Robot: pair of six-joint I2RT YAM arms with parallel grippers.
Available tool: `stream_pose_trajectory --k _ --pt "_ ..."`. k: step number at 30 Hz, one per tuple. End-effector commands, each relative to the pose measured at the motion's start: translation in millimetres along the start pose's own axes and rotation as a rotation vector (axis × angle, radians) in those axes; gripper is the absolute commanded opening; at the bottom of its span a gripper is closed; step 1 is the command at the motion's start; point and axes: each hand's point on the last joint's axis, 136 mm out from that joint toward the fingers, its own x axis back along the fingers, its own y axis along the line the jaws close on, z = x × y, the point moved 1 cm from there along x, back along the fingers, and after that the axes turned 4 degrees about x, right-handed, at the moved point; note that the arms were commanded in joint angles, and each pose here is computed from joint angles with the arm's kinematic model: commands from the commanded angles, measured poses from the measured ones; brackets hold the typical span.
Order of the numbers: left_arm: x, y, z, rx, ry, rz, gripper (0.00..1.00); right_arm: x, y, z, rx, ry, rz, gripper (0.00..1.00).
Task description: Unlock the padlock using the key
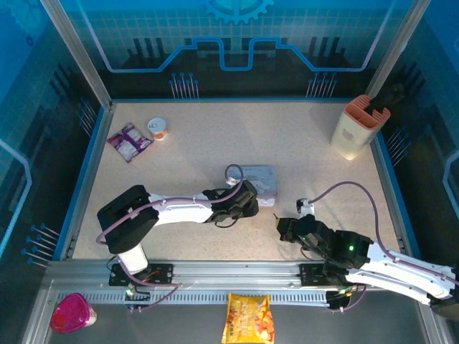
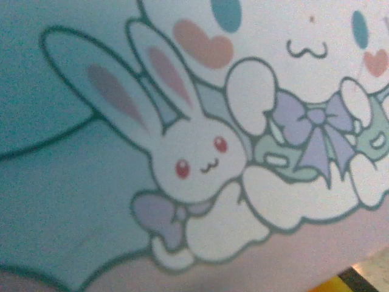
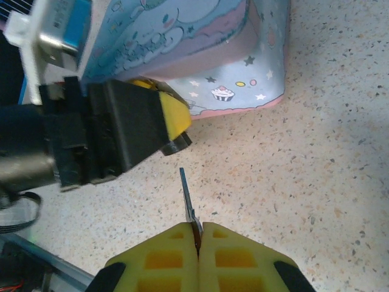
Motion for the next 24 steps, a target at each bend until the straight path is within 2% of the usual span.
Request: stream_pose_trajectory --k 1,8,17,24 --pt "13.9 -20.2 -7.4 0.077 0.012 0.112 0.25 -8.4 5.3 -4.5 0.047 -0.060 -0.029 0.00" --pt "17.4 -24.7 -10.7 0.151 0.039 0.174 0.22 -29.3 23.7 -6.8 0.147 -0.152 -0.133 0.00" --pt "17.1 -24.4 -14.7 0.232 0.069 0.220 0.21 -44.4 41.9 -10.1 0.288 -0.263 -0.160 0.00" --pt "18.0 -24.0 -19.4 0.295 0.085 0.268 0.19 -49.6 35.7 -4.6 0.337 -0.300 -0.137 0.00"
